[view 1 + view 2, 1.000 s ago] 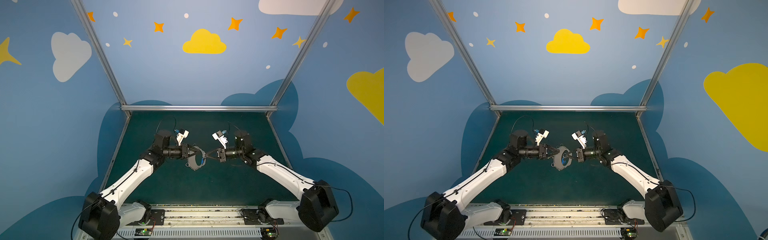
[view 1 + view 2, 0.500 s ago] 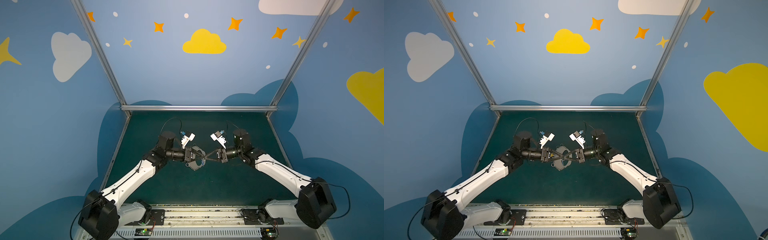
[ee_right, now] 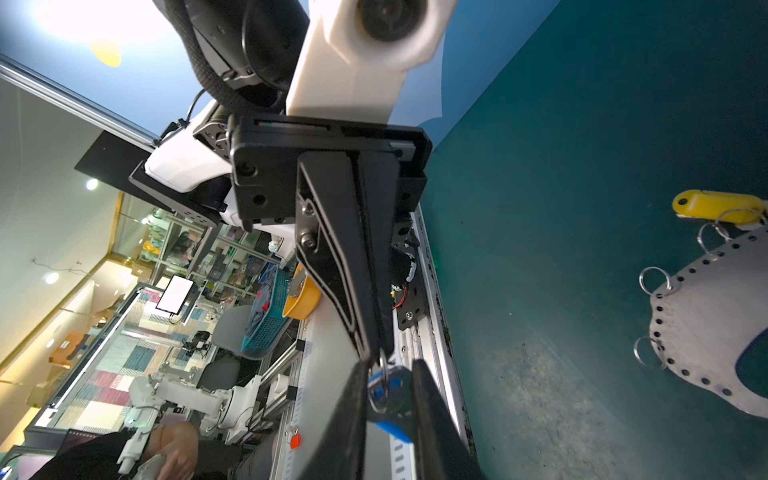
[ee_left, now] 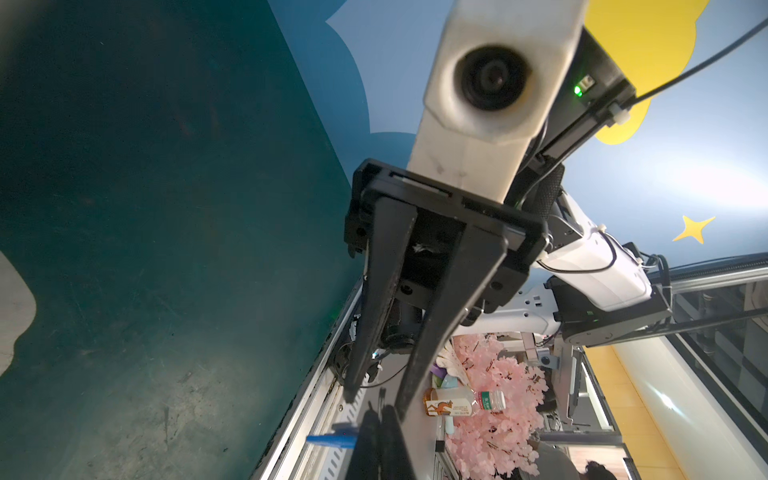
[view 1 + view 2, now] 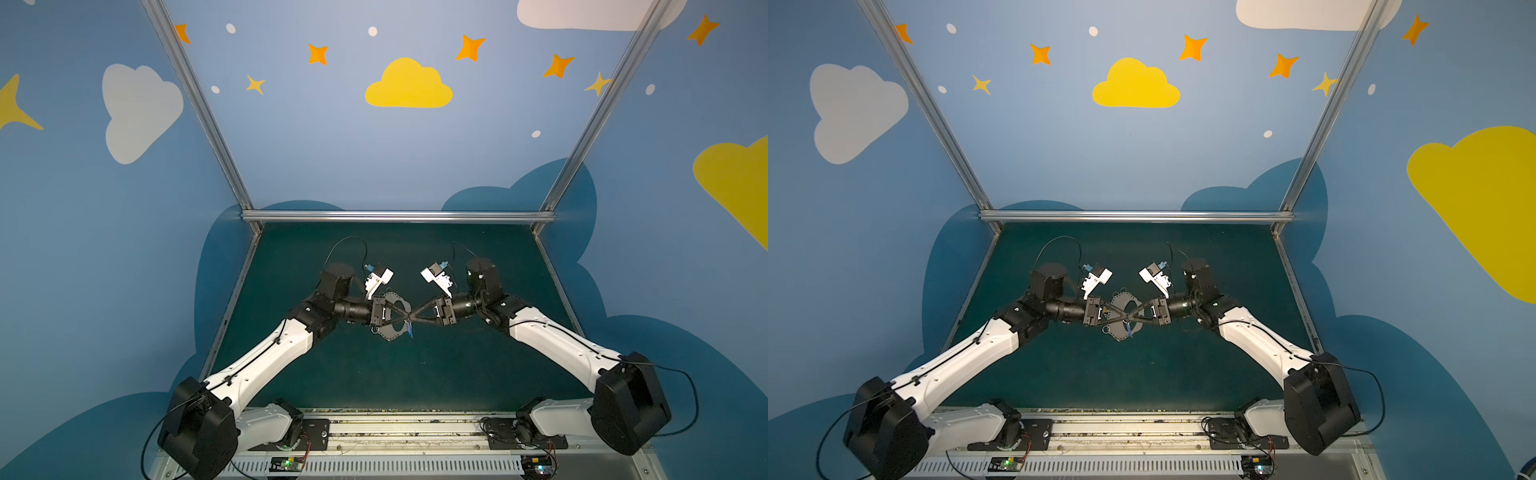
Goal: Put the keys on the keyring
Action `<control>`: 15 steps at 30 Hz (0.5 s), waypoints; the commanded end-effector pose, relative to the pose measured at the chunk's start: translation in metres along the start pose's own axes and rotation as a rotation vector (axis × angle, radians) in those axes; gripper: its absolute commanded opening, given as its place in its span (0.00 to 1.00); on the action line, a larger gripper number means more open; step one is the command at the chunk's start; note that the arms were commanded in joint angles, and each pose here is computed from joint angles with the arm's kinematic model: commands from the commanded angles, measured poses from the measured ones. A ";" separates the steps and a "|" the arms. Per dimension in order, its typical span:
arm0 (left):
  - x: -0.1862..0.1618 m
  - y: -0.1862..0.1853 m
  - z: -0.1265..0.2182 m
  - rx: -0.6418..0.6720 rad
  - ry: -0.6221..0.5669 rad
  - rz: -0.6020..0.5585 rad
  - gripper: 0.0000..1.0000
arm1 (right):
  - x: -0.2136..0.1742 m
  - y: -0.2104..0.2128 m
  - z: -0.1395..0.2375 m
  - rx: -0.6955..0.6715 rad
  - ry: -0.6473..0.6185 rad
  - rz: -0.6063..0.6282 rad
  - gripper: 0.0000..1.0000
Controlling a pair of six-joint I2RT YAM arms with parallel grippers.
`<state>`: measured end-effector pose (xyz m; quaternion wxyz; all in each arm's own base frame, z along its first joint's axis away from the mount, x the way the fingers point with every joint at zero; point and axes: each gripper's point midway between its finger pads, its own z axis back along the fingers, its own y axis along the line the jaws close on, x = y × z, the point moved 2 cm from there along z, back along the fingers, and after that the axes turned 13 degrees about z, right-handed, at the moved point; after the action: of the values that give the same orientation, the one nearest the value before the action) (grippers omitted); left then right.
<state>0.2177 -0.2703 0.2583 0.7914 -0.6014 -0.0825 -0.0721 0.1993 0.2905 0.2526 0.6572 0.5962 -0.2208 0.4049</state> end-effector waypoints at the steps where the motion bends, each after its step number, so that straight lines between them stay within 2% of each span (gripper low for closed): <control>1: 0.014 -0.002 0.003 0.006 -0.108 -0.015 0.04 | 0.017 0.001 0.013 -0.084 -0.079 0.045 0.33; 4: 0.024 0.000 0.006 -0.005 -0.222 0.017 0.04 | 0.019 -0.011 0.023 -0.192 -0.162 0.002 0.35; 8: 0.035 -0.001 0.013 0.010 -0.345 0.009 0.04 | 0.024 -0.019 0.028 -0.242 -0.279 -0.033 0.30; 10: 0.038 -0.002 0.017 0.021 -0.401 0.007 0.04 | 0.025 -0.021 0.031 -0.266 -0.336 -0.049 0.31; 15: 0.047 -0.004 0.026 0.006 -0.526 0.041 0.04 | 0.022 -0.021 0.026 -0.282 -0.423 -0.063 0.42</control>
<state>0.2494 -0.2546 0.2632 0.7736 -0.5886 -0.2252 0.0654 0.2274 0.2707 0.2314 0.7186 0.5618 -0.3301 0.2429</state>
